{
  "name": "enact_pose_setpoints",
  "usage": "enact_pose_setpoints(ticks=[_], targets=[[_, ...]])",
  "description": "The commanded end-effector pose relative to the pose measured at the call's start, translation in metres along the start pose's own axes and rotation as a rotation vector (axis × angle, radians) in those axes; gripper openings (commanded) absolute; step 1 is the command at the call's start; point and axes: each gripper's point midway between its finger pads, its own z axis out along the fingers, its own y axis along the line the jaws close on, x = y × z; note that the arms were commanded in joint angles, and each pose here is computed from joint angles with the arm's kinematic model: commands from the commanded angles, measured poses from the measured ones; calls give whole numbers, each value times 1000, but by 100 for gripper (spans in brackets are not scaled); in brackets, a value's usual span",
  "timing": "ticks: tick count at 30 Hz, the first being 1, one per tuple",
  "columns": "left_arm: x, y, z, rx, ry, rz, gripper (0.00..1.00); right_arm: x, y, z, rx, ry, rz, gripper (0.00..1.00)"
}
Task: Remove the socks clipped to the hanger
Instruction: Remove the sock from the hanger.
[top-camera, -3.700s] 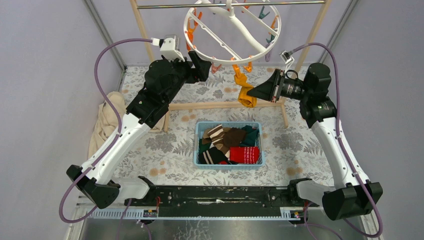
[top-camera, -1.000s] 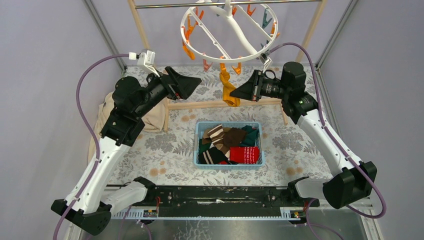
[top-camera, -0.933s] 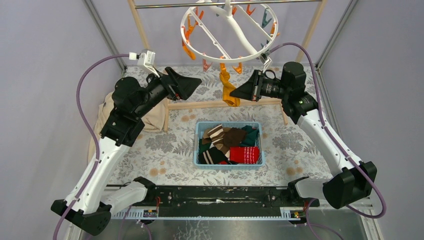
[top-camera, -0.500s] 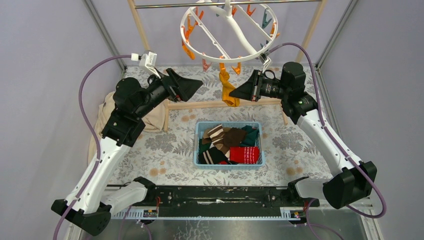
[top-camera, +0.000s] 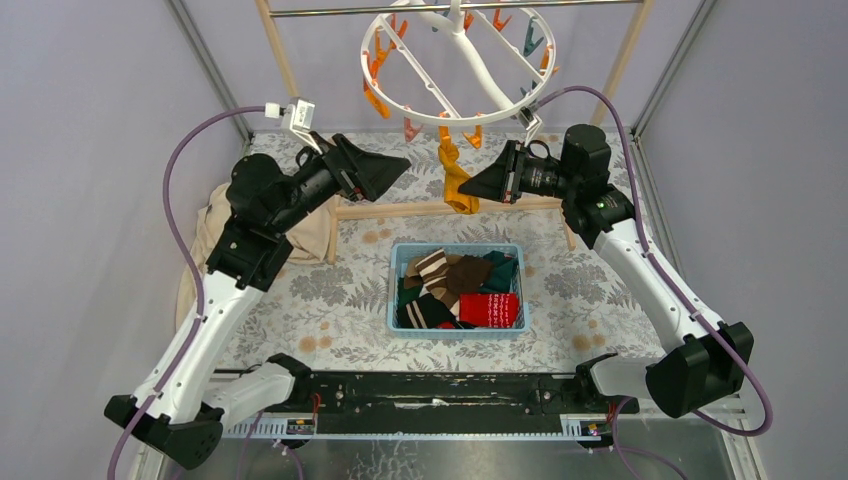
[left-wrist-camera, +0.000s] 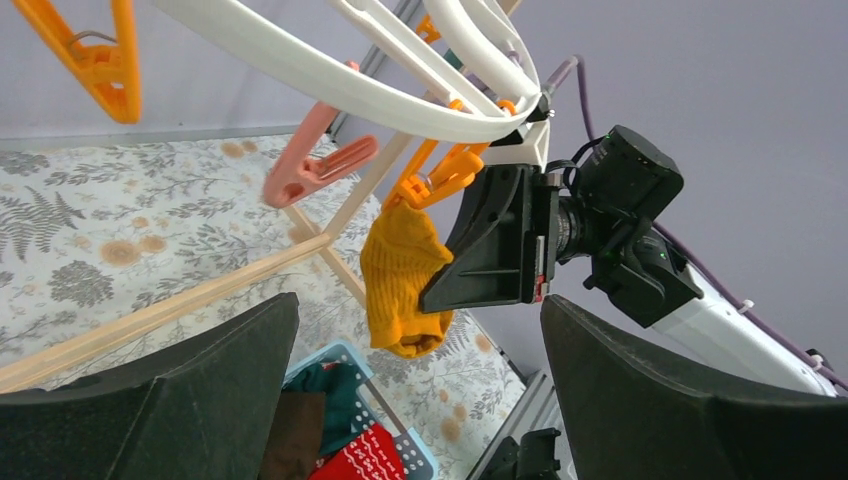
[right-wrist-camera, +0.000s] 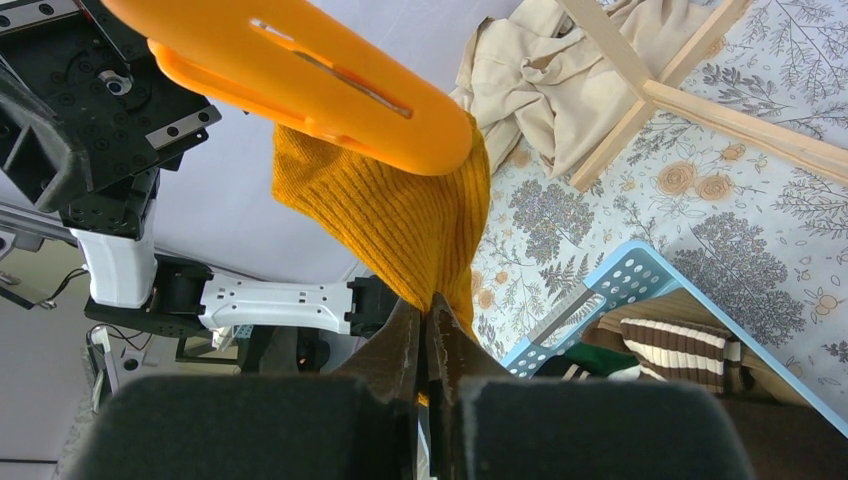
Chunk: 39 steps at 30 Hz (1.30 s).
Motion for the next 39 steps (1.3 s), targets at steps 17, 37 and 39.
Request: enact_pose_setpoints(ticks=[17,37,39], targets=[[23,-33,49,125,-9,91,96,-7,21,-4,-32,-41,-55,0],[32,-14,76,79,-51,385,96,-5,21,-5,-30,-31,-55,0],[31,-16,78,94,-56,404,96,-5,21,-5,-29,-31,-56,0]])
